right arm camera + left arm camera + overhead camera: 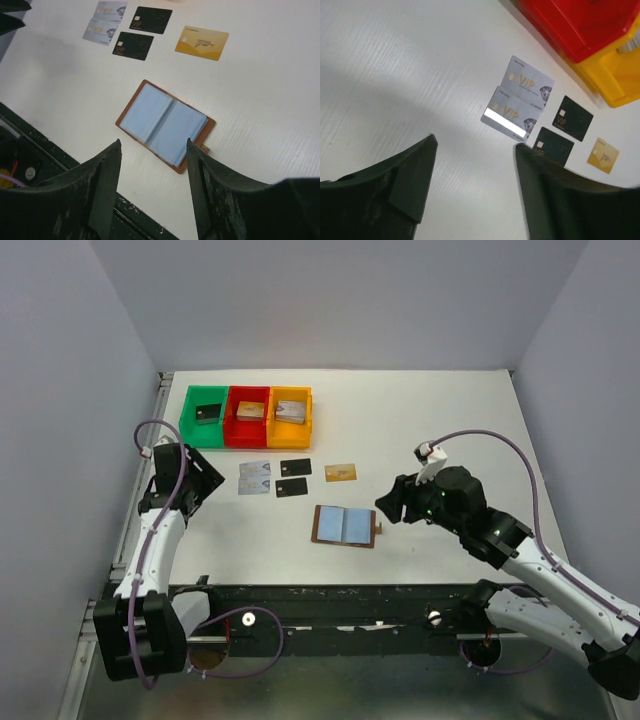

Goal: Take the credit cards out of the card holder
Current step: Reset both arms

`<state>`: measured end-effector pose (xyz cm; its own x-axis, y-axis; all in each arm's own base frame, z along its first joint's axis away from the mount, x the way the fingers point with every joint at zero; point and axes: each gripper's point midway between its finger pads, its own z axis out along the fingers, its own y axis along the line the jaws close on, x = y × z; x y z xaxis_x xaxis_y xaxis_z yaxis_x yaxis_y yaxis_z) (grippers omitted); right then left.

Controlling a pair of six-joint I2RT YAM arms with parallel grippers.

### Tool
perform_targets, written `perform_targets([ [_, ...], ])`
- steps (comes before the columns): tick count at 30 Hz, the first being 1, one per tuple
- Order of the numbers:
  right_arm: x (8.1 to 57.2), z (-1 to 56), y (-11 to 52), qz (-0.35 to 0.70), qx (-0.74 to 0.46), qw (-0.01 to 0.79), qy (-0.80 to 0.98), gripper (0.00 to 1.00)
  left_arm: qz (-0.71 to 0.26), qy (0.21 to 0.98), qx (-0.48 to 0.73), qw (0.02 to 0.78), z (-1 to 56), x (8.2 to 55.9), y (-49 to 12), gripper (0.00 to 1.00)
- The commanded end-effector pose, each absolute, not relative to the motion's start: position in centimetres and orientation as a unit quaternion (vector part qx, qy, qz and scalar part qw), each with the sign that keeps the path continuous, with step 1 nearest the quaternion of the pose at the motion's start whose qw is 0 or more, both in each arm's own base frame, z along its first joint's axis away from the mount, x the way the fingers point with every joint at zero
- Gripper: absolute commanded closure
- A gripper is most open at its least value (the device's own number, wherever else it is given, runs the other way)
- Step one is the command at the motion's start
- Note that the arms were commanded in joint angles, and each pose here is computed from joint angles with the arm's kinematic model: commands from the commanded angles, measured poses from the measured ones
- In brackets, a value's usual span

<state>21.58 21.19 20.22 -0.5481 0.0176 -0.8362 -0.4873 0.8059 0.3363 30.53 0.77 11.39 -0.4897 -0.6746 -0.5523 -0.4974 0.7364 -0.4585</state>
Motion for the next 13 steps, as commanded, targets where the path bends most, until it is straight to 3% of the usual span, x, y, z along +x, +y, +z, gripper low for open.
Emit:
perform_targets([
  [1,22.6,20.0,18.4,0.224,-0.092,0.490,0.837,0.37,-0.097,0.856,-0.306,0.405,13.7,28.2,-0.3,0.04],
  [7,22.8,21.6,16.1,0.195,-0.062,0.527,0.825,0.36,-0.113,0.851,-0.228,0.459,16.6,26.2,-3.9,0.01],
  [13,23.2,22.3,15.5,0.172,-0.051,0.520,0.835,0.35,-0.108,0.853,-0.216,0.463,17.0,25.9,-4.3,0.01],
])
